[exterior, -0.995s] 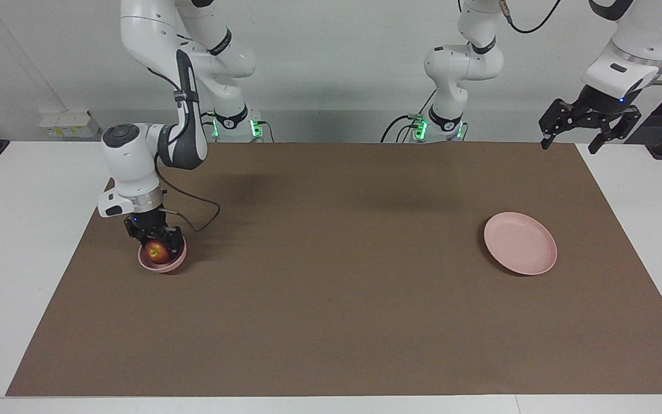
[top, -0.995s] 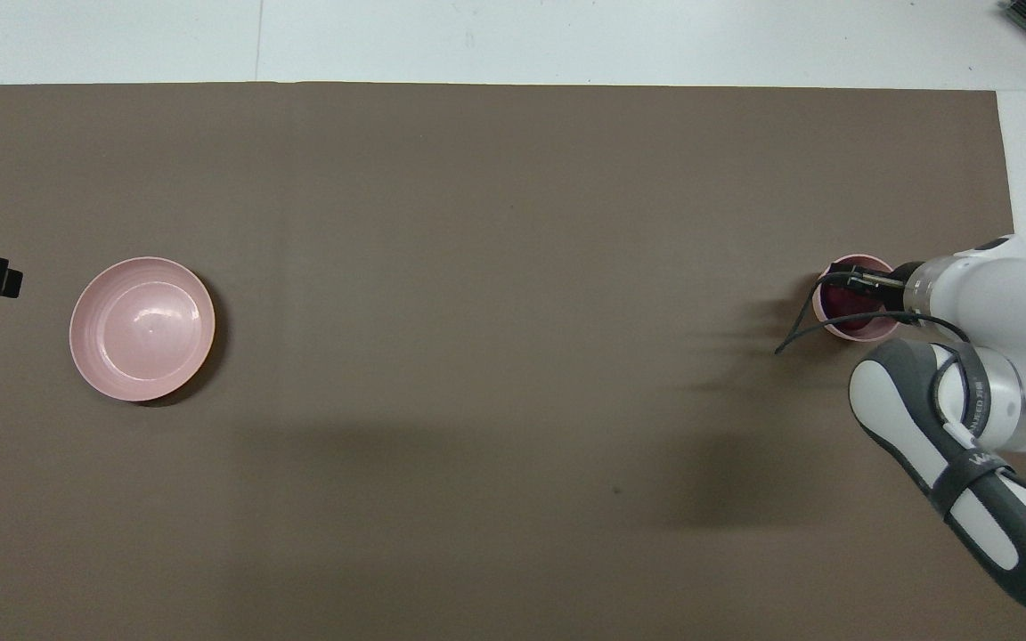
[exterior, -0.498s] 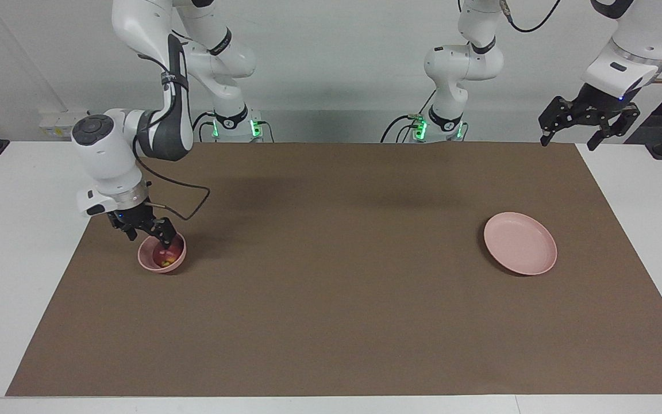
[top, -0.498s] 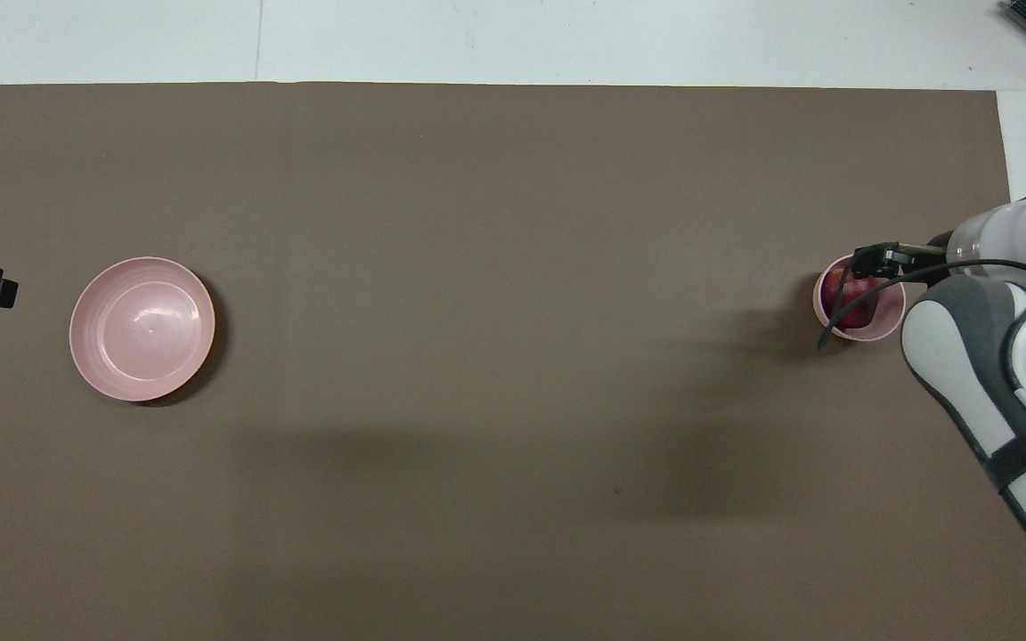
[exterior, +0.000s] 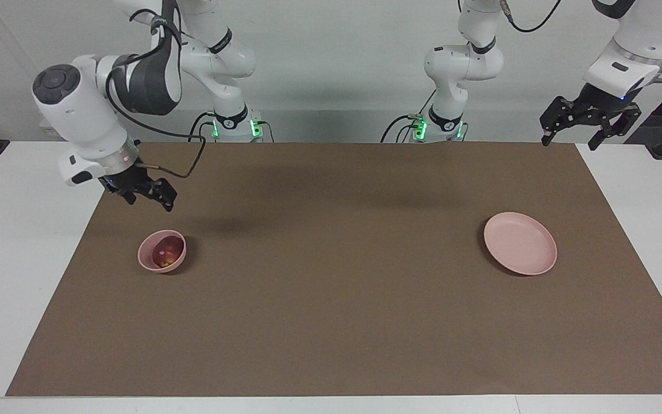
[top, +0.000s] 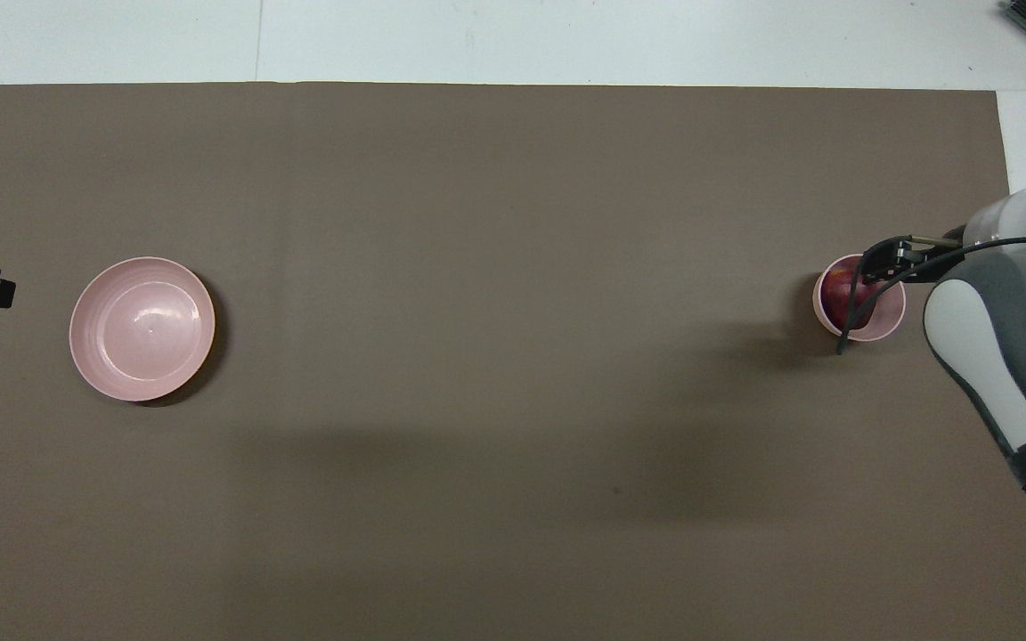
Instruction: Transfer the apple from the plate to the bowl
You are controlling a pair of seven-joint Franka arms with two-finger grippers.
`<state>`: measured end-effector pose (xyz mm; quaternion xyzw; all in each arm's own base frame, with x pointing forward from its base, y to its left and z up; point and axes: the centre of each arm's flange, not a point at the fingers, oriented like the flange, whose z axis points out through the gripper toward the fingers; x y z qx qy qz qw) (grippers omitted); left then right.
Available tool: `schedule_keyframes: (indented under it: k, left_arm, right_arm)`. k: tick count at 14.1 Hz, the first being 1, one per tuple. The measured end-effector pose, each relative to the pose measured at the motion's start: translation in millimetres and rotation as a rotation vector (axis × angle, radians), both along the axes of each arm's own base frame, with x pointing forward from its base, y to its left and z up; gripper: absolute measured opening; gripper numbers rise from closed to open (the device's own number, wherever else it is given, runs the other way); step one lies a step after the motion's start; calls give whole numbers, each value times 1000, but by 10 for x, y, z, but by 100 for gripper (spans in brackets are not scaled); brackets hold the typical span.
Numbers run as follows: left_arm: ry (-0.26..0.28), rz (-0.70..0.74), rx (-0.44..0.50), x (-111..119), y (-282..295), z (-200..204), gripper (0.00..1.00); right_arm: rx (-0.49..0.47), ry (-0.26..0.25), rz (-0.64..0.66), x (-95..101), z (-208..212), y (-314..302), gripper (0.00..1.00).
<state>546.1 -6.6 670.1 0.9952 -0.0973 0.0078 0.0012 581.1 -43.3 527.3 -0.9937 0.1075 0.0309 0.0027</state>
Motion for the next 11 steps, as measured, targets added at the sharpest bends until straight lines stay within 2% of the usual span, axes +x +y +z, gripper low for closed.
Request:
schedule_keyframes:
  k: [3, 5, 8, 11]
  left_arm:
    - [0, 0, 0, 0, -1, 0, 100]
    - [0, 0, 0, 0, 0, 0, 100]
    - [0, 0, 0, 0, 0, 1, 100]
    - [0, 0, 0, 0, 0, 1, 100]
  right_arm:
    - [12, 16, 5, -282, 511, 72, 100]
    - [13, 33, 6, -389, 763, 82, 100]
    - [15, 52, 7, -404, 858, 83, 100]
    - [14, 47, 15, -375, 906, 80, 100]
